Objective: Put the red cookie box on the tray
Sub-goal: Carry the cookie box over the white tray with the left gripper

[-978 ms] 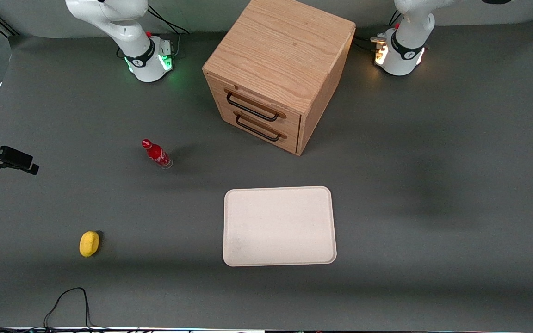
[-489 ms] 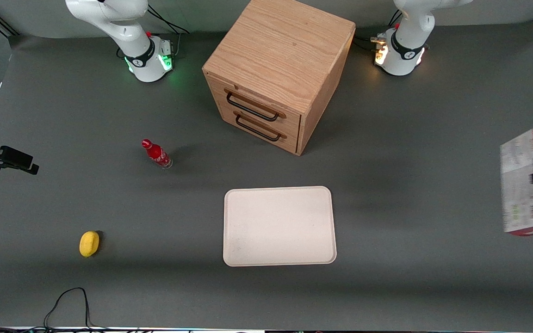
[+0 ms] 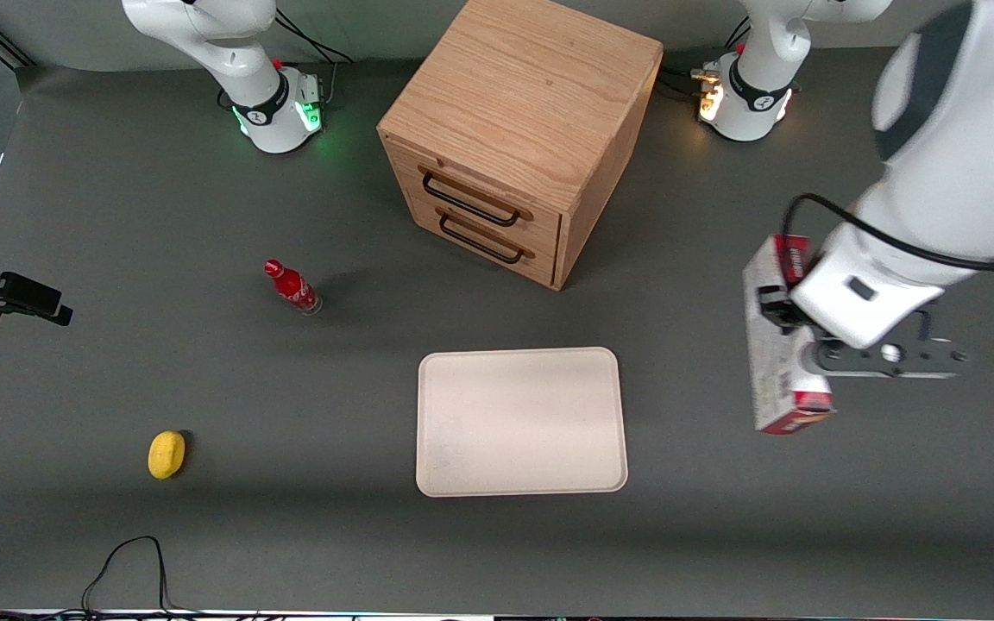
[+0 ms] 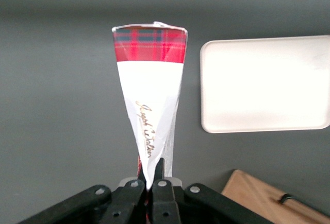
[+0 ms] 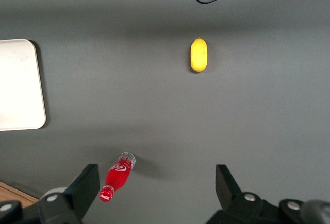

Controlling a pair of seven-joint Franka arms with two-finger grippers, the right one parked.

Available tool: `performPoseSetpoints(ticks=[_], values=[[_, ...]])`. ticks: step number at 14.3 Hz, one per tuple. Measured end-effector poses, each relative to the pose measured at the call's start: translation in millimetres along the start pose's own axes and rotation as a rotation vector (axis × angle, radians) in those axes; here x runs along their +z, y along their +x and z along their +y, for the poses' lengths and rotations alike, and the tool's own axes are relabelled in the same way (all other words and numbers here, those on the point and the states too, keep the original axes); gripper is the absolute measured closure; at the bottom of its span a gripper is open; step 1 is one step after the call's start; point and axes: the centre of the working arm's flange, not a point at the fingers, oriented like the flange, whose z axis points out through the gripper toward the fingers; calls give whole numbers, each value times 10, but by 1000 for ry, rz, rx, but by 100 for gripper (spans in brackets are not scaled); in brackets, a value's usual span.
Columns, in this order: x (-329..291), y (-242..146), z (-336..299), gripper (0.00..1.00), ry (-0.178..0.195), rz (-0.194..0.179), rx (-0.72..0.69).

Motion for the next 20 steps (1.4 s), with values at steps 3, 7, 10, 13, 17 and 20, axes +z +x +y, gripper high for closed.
performPoseSetpoints(ticks=[3,7,10,13,17,20], values=[[48,-247,768,97,-23,33,-40],[237,-531,1470,97,-29,33,-33],[591,-371,1449,97,1,3,-54],[1217,-63,1377,97,20,-24,-85],[2213,168,1444,97,22,-36,-88],[2868,225,1416,97,17,-52,-71]])
